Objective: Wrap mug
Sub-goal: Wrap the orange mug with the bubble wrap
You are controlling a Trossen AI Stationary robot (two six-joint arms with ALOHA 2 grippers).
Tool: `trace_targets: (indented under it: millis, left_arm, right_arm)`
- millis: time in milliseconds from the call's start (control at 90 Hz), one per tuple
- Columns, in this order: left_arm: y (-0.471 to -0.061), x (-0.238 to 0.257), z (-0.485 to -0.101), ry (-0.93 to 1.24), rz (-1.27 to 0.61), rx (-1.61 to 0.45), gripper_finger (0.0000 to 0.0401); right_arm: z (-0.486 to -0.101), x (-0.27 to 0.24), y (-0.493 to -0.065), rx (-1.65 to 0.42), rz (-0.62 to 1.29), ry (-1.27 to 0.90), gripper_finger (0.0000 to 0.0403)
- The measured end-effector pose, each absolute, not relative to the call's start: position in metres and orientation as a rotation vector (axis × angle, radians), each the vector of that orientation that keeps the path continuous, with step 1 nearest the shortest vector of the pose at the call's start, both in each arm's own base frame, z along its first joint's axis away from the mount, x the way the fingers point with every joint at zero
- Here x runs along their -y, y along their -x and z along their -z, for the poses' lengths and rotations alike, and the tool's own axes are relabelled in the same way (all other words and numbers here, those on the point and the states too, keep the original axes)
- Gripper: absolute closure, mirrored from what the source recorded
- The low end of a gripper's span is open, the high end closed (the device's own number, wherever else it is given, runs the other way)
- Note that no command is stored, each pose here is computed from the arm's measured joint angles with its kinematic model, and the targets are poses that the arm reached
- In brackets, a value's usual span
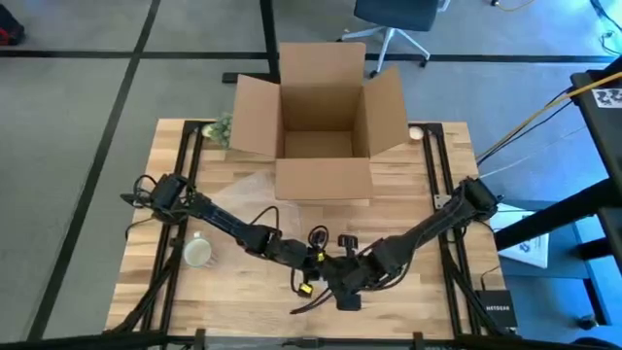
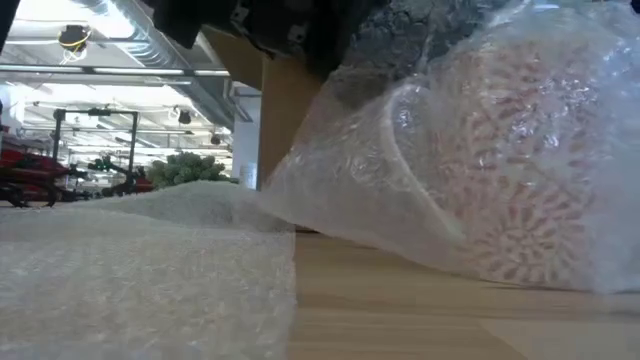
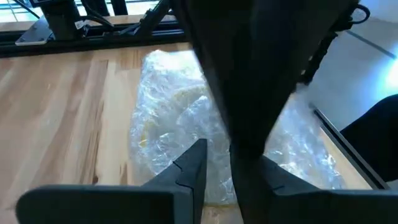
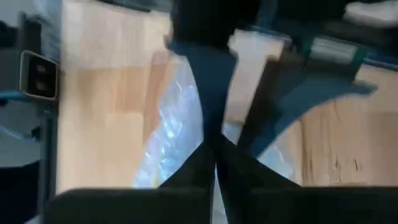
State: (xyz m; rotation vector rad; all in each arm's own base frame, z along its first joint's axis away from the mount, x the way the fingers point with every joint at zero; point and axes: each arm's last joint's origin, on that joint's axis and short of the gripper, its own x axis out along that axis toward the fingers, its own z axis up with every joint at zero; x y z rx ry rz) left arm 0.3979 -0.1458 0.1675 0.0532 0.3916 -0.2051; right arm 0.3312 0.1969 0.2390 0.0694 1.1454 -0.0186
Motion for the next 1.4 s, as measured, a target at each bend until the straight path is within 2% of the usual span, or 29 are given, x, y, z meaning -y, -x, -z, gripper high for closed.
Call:
trace_targets:
  millis: [289,389,489,700,933,1144,1400]
  left_arm:
    - [-0.394,0.145,-0.163,-0.075,0.211,-0.451,0.0348]
    - [-0.389,0.142,-0.174,-0.092,0.2,-0.472,0.0348]
    - [-0.385,0.141,-0.19,-0.092,0.203,-0.463,0.0348]
    - [-0.384,0.141,-0.191,-0.127,0.217,-0.47,0.0348]
    - [-0.384,0.14,-0.191,-0.121,0.213,-0.473,0.0348]
    - [-0.384,0.14,-0.192,-0.12,0.215,-0.468,0.0348]
    - [-0.383,0.141,-0.191,-0.123,0.216,-0.481,0.0348]
  right_arm:
    - [-0.201,-0.194,-0.328,-1.122,0.06,-0.103,0.0403]
    - [-0.19,-0.191,-0.325,-1.137,0.056,-0.113,0.0403]
    - [-0.186,-0.191,-0.324,-1.124,0.058,-0.12,0.0403]
    - [-0.185,-0.191,-0.325,-1.11,0.054,-0.125,0.0403]
    - [-0.209,-0.196,-0.331,-1.1,0.007,-0.089,0.0403]
    - [-0.25,-0.194,-0.327,-1.065,0.018,-0.079,0.0403]
    - [-0.283,-0.194,-0.295,-1.104,0.067,-0.105,0.0403]
